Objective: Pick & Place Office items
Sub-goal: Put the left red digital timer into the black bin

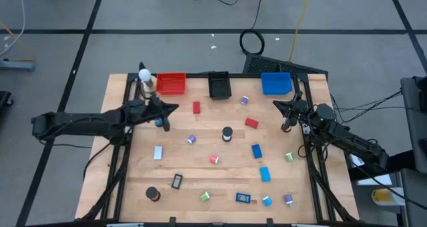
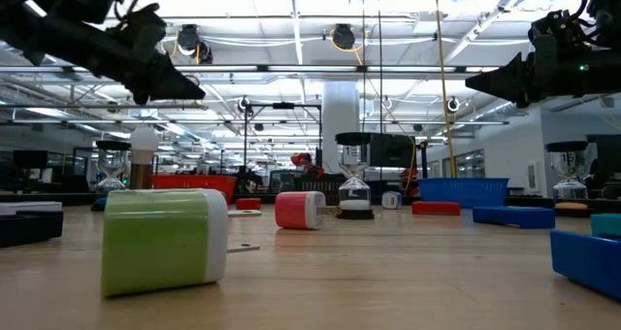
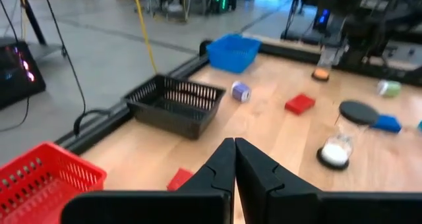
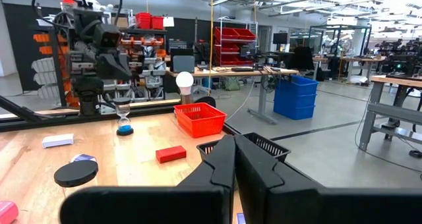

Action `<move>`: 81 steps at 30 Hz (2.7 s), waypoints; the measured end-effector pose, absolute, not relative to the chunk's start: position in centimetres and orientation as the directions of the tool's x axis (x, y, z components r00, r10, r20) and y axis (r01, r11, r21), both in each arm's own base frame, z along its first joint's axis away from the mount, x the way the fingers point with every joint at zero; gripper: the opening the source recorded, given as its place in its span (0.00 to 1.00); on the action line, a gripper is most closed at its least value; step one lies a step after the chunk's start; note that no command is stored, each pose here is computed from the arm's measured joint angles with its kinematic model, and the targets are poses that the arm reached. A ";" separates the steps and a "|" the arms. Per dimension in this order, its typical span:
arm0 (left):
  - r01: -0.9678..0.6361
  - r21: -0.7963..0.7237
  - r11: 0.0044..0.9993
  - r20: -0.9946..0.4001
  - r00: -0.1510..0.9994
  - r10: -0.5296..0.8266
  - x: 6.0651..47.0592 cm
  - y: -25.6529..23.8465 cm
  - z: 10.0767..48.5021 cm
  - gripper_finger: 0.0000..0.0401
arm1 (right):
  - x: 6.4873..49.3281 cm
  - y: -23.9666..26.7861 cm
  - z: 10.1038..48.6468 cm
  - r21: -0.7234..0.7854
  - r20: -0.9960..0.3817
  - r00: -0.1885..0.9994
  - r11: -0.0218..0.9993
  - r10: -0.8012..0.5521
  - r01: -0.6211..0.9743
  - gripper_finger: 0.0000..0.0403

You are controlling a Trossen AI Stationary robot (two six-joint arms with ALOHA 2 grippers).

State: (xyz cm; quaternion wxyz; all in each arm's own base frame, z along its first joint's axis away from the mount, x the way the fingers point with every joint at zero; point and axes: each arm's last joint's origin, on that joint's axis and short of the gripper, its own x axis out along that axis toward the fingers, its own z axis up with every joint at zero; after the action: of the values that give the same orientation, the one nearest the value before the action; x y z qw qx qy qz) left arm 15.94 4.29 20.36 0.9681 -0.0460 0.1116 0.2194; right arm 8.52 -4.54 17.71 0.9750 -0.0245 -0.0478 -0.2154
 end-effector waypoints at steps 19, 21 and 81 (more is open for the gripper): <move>-0.447 0.036 0.894 -0.537 0.746 0.394 26.3 4.9 21.2 0.17 | 8.5 -4.5 17.7 -0.027 0.104 0.903 0.906 -0.418 0.422 0.01; -0.496 0.036 0.868 -0.556 0.712 0.430 27.0 5.2 20.5 0.23 | 8.5 -4.5 17.7 -0.027 0.104 0.903 0.906 -0.418 0.422 0.01; -0.856 0.074 0.511 -0.701 0.320 0.637 30.3 7.4 9.1 0.41 | 8.5 -4.6 17.7 -0.027 0.101 0.903 0.906 -0.418 0.423 0.01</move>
State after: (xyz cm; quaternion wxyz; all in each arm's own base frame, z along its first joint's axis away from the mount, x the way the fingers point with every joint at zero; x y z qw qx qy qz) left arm 30.26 7.36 9.12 0.7969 -0.1579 0.3473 0.4684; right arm 8.55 -4.56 17.69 0.9751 -0.0240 -0.0463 -0.2155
